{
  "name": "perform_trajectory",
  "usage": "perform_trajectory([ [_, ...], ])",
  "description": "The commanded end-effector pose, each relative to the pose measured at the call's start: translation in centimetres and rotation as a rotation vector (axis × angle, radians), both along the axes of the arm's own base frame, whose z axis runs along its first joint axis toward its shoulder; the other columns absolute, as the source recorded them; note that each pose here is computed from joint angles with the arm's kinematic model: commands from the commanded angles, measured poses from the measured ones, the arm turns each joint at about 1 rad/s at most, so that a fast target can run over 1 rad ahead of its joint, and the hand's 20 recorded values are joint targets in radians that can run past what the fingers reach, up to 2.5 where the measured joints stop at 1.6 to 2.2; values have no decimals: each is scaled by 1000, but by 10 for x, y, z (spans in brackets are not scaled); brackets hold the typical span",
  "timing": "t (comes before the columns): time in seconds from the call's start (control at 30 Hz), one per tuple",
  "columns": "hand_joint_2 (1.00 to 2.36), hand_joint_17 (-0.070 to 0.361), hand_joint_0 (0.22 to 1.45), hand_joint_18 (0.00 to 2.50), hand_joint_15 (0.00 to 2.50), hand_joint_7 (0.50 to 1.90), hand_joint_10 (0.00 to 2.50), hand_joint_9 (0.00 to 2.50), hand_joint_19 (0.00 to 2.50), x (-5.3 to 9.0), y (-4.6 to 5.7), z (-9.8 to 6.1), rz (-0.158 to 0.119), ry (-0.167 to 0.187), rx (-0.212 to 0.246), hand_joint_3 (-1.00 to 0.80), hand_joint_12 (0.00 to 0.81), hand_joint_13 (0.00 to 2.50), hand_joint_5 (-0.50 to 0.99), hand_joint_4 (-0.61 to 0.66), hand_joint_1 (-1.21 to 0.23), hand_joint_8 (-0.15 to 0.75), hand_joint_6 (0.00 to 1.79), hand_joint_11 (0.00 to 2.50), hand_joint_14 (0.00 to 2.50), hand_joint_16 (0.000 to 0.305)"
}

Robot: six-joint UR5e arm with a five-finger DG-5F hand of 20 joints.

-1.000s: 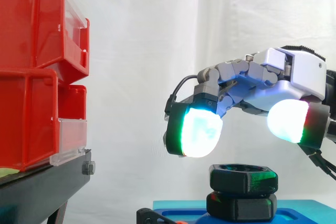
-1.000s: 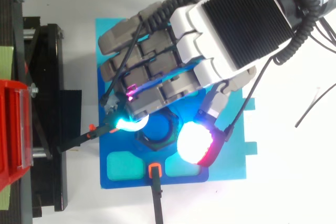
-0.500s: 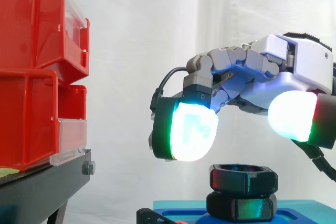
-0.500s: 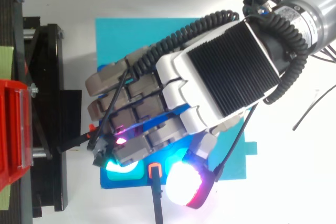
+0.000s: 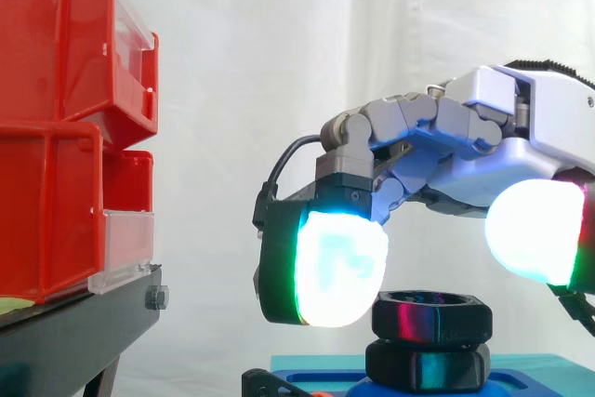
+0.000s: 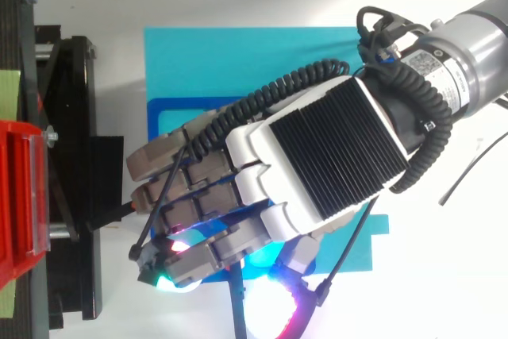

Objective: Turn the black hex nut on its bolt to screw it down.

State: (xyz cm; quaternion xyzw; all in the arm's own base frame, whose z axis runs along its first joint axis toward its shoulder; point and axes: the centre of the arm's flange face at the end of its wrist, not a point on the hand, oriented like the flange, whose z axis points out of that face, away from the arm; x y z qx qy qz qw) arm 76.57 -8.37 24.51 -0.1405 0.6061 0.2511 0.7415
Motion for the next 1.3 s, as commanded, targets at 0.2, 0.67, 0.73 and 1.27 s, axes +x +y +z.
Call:
perform_trajectory([
  [0.2, 1000, 68, 480, 461, 353, 1162, 15, 810, 329, 3, -4, -23, -5, 12, 2, -500, 245, 708, -99, 94, -367, 186, 583, 367, 14, 30],
  [0.67, 1000, 68, 482, 464, 350, 1118, 13, 807, 326, 3, -11, -22, -9, 17, 11, -500, 244, 707, -107, 76, -373, 188, 627, 363, 14, 30],
  [0.73, 1000, 68, 482, 465, 349, 1088, 13, 812, 329, 2, -13, -23, -12, 15, 11, -500, 244, 707, -112, 75, -373, 187, 646, 364, 15, 30],
  [1.27, 1000, 68, 476, 465, 340, 995, 15, 809, 323, -4, -39, -23, -9, 13, 2, -500, 244, 709, -127, 75, -350, 190, 700, 367, 14, 30],
])
